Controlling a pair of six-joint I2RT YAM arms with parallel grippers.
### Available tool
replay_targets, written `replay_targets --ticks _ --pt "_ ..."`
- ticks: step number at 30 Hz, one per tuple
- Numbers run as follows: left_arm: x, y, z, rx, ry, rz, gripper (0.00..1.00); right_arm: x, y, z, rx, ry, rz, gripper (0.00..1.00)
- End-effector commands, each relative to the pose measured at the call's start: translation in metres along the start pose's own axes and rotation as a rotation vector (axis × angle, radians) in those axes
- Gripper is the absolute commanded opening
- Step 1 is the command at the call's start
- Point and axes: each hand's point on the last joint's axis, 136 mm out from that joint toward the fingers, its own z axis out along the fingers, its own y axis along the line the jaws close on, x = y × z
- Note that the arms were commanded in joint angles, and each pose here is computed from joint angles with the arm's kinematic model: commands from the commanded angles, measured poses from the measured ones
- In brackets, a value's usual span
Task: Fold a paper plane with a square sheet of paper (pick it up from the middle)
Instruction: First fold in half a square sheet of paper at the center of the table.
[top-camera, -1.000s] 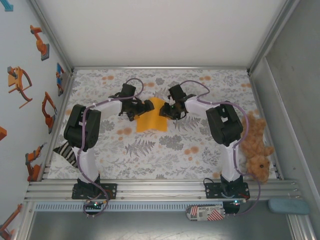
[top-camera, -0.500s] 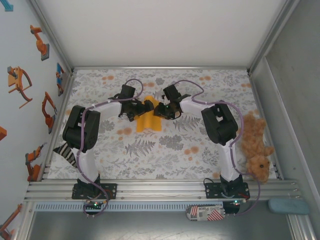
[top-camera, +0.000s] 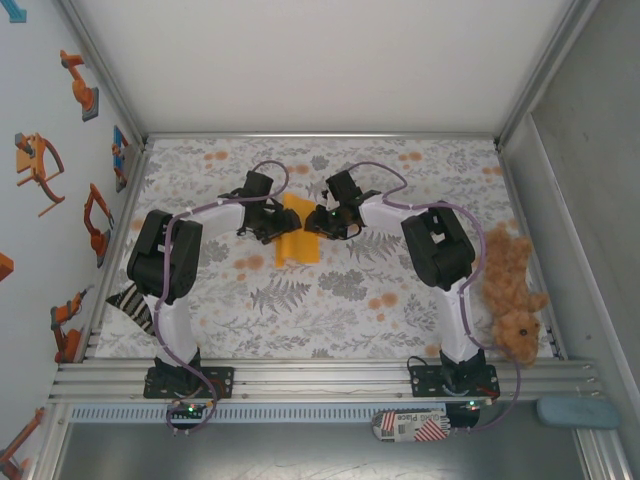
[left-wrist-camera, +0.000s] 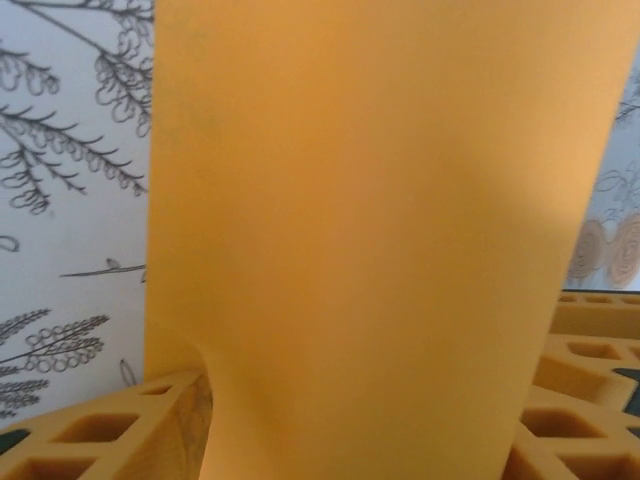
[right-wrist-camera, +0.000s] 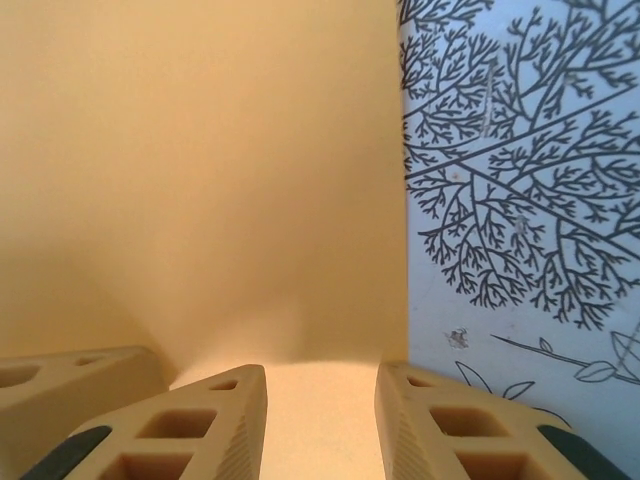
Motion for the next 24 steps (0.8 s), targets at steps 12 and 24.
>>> replay_targets --ticks 12,24 --pt "-0.012 -0.032 -0.051 0.084 -0.087 0.157 0.22 -0.006 0.008 -0.075 -0.1 -0.197 0.013 0.38" --pt "-0.027 -0.117 -0.141 0.517 -0.155 0.141 0.21 -0.028 0.059 -0.147 -0.43 -0.297 0.013 0.61"
